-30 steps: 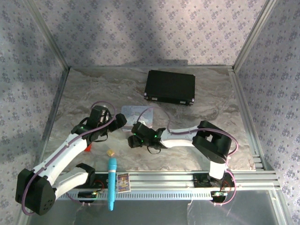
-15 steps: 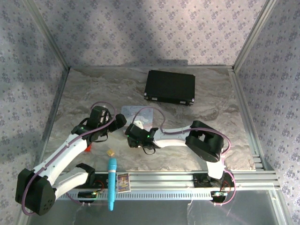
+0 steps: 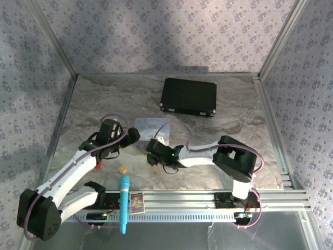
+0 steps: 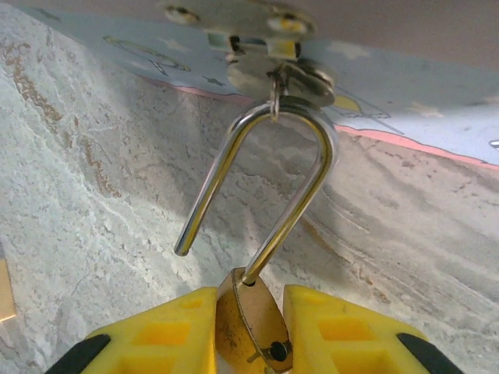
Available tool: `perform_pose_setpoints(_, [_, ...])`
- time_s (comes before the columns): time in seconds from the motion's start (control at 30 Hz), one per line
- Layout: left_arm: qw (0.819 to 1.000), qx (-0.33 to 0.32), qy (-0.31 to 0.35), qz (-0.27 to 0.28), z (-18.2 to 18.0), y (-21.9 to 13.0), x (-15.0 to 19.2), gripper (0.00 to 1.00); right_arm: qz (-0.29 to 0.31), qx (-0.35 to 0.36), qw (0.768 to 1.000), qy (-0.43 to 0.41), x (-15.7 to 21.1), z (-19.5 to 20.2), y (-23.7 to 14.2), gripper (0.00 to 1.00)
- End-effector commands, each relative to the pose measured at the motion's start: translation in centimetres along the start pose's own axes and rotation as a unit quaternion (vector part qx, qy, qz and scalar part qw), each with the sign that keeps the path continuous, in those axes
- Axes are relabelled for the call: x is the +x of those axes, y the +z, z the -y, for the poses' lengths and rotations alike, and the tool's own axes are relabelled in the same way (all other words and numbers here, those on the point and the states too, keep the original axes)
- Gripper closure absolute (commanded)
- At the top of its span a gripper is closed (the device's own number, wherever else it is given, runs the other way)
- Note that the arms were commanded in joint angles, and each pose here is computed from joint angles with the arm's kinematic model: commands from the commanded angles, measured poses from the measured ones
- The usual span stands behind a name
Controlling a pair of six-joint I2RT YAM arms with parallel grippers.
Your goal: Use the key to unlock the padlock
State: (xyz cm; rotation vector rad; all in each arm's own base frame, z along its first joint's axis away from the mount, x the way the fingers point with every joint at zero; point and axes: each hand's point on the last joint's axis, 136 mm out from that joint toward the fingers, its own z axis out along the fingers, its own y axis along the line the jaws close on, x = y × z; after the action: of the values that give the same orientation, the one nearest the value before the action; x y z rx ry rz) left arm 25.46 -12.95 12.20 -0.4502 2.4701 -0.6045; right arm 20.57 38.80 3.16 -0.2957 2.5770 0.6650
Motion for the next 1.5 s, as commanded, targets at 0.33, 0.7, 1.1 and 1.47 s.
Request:
perform_pose_setpoints(0.33, [0.986, -0.007, 0.167, 0.018, 2.5, -1.1, -0.9, 0.00, -0.033, -0.060, 0.994, 0.082, 3.1, 4.4, -1.2, 0.91])
perform_pose_setpoints(0.7, [0.815, -0.103, 0.569, -0.025, 6.9, 0.7, 0.9, 0.07, -0.053, -0.130, 0.986, 0.086, 3.5, 5.6, -1.7, 0.97])
perform_pose_setpoints(1.1, [0.669, -0.054, 0.736, -0.085, 7.1, 5.2, 5.1, 0.22, -0.049, -0.149, 0.983, 0.100, 3.6, 6.0, -1.6, 0.98])
perform_pose_setpoints(1.47, [0.660, -0.065, 0.728, -0.176, 3.5, 7.7, 7.7, 0.41, -0.036, -0.166, 0.977, 0.127, 3.4, 6.0, -0.9, 0.99])
